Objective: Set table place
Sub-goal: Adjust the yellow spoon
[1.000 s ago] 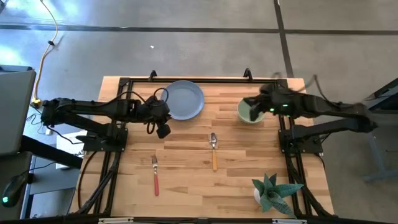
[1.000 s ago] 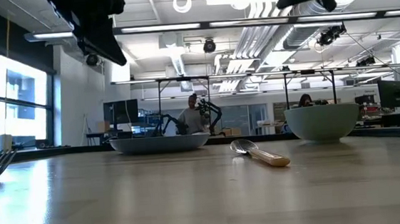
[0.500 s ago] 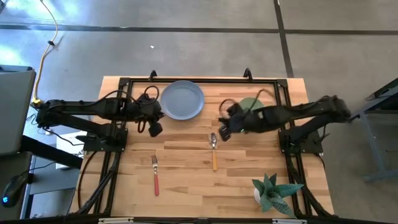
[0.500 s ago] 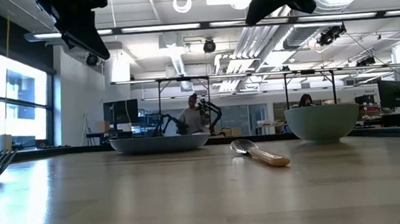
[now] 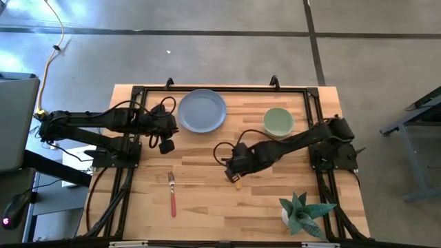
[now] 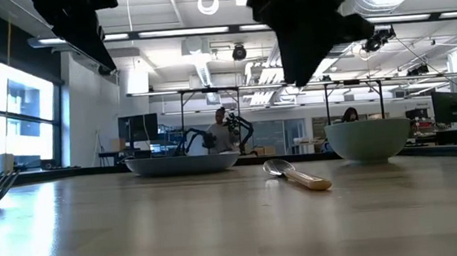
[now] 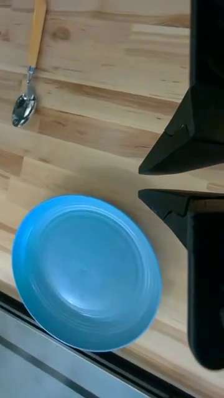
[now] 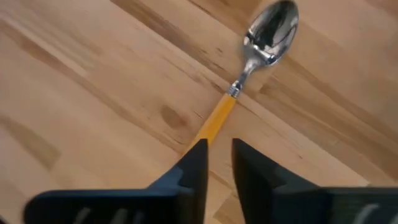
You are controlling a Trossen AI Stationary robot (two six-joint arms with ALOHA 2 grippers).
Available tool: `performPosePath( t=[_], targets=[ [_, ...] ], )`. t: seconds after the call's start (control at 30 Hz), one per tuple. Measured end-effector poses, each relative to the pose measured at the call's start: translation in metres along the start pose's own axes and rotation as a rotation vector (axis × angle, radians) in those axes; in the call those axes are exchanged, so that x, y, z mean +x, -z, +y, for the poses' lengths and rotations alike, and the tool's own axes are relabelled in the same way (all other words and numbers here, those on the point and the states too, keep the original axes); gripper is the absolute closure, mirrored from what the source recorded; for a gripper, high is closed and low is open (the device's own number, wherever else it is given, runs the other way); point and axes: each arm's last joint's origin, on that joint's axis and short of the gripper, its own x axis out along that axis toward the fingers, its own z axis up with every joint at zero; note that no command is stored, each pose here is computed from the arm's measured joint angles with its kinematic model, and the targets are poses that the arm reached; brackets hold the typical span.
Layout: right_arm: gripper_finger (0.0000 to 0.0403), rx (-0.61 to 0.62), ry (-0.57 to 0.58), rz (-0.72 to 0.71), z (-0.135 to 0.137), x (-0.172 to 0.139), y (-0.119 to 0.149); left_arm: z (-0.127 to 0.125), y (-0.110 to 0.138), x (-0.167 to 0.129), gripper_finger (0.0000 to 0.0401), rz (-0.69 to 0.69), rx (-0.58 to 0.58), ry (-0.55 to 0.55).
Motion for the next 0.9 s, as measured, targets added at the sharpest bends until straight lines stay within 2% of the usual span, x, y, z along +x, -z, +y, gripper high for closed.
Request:
performPosePath(
  t=[0.17,0.33,0.57,0.9],
  targets=[
    [0.0275,0.021,0.043,0.047,0.002,0.022,-0.002,0.0,0.0,0.0,0.0364,-0.001,0.001,0.0],
    [0.0241,0.079,0.073,0.076,0.005,0.041,0.001,0.0,0.0,0.0,0.0364,-0.004,0.001,0.001],
    [0.0233,0.108,0.077,0.072,0.013,0.071,0.003,0.0,-0.002,0.0,0.0364,-0.016,0.013,0.004],
    [0.0233,0.148,0.162,0.082,0.011,0.104,0.008,0.0,-0.002,0.0,0.0364,-0.016,0.016,0.004]
  ],
)
